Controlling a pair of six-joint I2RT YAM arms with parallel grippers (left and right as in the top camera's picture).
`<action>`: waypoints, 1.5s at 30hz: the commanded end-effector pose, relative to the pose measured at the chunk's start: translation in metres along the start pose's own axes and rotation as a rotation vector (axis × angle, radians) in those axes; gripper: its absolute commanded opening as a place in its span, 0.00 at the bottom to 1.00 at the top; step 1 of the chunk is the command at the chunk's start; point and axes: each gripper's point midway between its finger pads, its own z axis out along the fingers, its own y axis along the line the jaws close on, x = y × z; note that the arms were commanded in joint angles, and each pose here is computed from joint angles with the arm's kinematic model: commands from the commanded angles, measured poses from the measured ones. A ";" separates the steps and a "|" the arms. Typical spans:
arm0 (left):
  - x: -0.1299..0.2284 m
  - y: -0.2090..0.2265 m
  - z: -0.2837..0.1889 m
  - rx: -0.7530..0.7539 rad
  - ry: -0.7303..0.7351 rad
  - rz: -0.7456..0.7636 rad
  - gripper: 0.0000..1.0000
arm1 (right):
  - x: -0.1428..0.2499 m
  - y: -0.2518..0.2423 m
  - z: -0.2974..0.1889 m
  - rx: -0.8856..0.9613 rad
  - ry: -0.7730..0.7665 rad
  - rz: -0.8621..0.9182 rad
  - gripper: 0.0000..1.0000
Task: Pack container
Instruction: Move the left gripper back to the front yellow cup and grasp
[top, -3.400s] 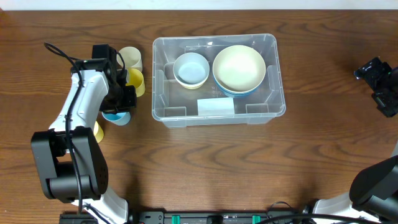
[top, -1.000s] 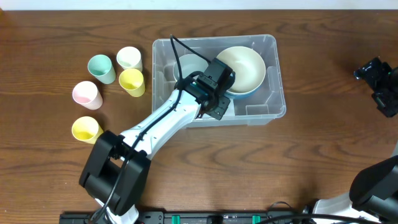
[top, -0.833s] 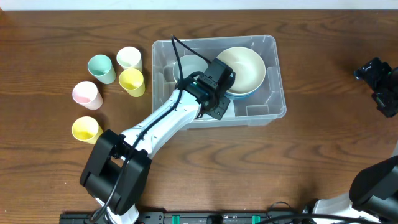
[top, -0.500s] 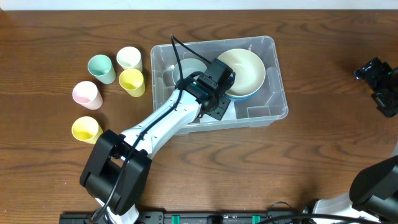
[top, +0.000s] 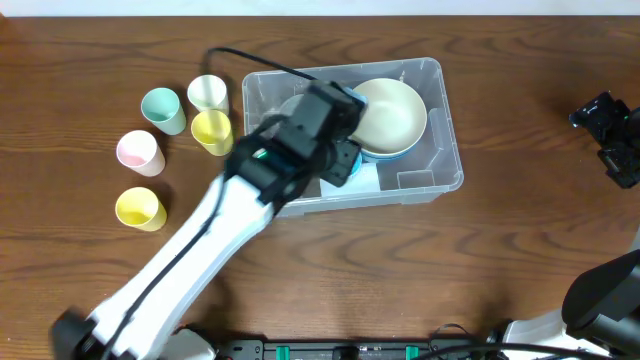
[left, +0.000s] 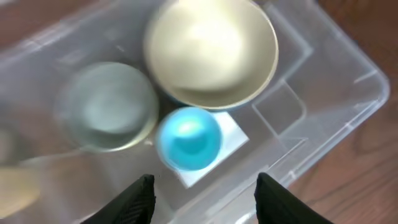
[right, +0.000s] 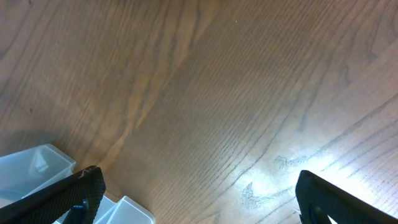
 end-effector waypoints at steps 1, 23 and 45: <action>-0.012 0.050 -0.043 -0.207 -0.093 -0.069 0.53 | -0.002 -0.003 -0.003 0.001 -0.009 0.001 0.99; 0.186 0.259 -0.057 -0.758 0.504 -0.961 0.64 | -0.002 -0.003 -0.003 0.001 -0.009 0.002 0.99; 0.253 0.265 0.002 -0.779 0.624 -1.026 0.64 | -0.002 -0.003 -0.003 0.001 -0.009 0.002 0.99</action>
